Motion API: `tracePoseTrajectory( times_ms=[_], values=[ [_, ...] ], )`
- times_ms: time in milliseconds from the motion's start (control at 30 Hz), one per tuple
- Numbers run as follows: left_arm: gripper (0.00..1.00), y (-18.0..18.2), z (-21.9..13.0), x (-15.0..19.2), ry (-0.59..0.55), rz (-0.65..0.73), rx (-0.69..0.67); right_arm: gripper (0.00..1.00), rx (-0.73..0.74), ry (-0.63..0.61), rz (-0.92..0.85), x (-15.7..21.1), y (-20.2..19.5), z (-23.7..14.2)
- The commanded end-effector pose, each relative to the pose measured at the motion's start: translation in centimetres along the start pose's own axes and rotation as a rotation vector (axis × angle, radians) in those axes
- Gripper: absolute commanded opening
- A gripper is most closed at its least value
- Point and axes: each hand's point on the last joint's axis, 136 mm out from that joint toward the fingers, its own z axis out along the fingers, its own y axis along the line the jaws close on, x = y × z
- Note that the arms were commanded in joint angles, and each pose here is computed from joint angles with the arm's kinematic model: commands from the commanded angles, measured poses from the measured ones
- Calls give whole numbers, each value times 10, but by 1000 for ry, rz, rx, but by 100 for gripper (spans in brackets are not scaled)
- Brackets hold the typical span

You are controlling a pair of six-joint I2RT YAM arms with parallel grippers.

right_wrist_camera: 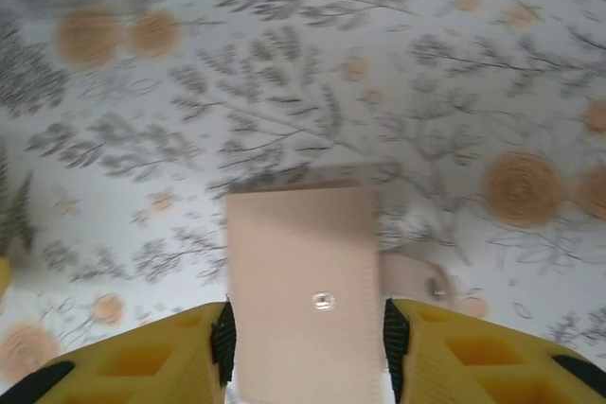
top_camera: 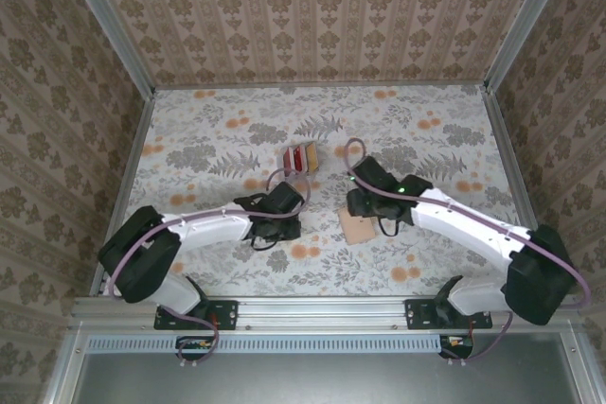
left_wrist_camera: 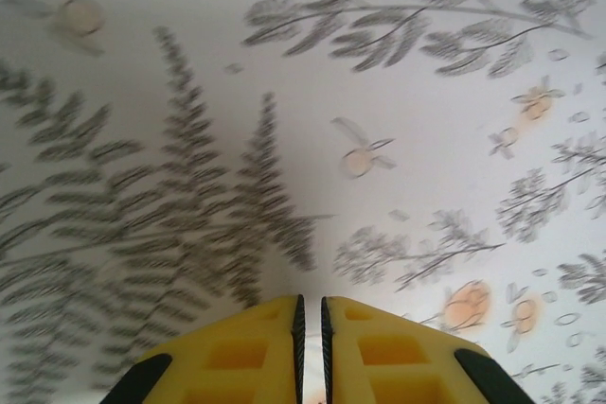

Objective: Put the credit cards into the card holder
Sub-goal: Flip over the card holder at the center of the table, then close the button on the card holder.

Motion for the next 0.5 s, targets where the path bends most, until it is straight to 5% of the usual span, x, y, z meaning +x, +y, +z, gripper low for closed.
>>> tracePoseTrajectory(
  times_ms=[0, 467],
  values=[
    [16, -31, 0, -12, -6, 62, 68, 47, -26, 50, 72, 16, -19, 8],
    [17, -92, 20, -21, 62, 153, 146, 38, -167, 113, 253, 32, -43, 39]
  ],
)
